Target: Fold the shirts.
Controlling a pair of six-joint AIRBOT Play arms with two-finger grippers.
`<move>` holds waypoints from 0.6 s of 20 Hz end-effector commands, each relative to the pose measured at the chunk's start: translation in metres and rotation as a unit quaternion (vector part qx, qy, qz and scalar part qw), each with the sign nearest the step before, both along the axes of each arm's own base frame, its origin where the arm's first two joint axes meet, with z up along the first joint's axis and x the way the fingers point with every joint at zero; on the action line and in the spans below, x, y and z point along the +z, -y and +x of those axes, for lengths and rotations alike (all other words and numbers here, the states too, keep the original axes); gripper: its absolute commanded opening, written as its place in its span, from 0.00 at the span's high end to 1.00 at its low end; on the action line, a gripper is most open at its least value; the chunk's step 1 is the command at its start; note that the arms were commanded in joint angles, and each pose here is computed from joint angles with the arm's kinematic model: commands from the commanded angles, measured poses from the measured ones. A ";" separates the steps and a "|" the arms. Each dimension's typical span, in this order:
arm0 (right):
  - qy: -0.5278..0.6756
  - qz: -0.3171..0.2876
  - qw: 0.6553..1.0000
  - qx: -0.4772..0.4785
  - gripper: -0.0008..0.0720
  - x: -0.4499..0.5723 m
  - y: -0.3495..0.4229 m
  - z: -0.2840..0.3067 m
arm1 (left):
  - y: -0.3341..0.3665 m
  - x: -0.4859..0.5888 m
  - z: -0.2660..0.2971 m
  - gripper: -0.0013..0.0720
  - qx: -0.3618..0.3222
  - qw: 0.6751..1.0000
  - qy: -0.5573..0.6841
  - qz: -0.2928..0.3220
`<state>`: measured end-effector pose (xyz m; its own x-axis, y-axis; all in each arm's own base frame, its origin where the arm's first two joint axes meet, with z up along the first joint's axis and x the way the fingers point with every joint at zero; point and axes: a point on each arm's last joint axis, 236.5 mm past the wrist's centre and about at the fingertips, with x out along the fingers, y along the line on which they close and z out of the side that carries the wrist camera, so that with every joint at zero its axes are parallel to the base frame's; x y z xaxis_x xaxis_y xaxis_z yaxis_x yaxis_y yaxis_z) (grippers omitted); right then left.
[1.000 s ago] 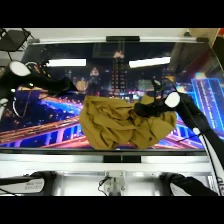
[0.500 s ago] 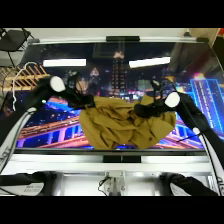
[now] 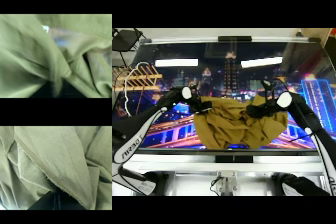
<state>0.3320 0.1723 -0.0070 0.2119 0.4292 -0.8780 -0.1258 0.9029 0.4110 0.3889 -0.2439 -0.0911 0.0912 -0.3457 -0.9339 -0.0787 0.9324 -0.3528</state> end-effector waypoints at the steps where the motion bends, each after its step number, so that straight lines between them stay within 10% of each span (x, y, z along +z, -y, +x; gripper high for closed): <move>1: 0.003 -0.001 1.000 -0.001 0.91 0.001 0.002 0.002 | -0.009 0.006 0.015 0.91 0.003 1.000 0.019 -0.003; 4: 0.017 -0.012 1.000 0.017 0.77 0.013 0.005 0.007 | -0.012 0.071 0.034 0.91 -0.081 0.991 0.107 -0.003; 5: 0.024 -0.018 0.998 0.052 0.31 0.020 0.004 0.005 | -0.011 0.101 0.034 0.91 -0.098 0.986 0.133 -0.009; 6: 0.028 -0.027 0.995 0.094 0.17 0.029 0.003 -0.001 | -0.008 0.125 0.028 0.91 -0.107 0.983 0.148 -0.014; 12: 0.162 -0.093 0.973 0.133 0.08 0.089 0.015 0.063 | 0.001 0.177 -0.046 0.91 -0.210 0.965 0.153 0.026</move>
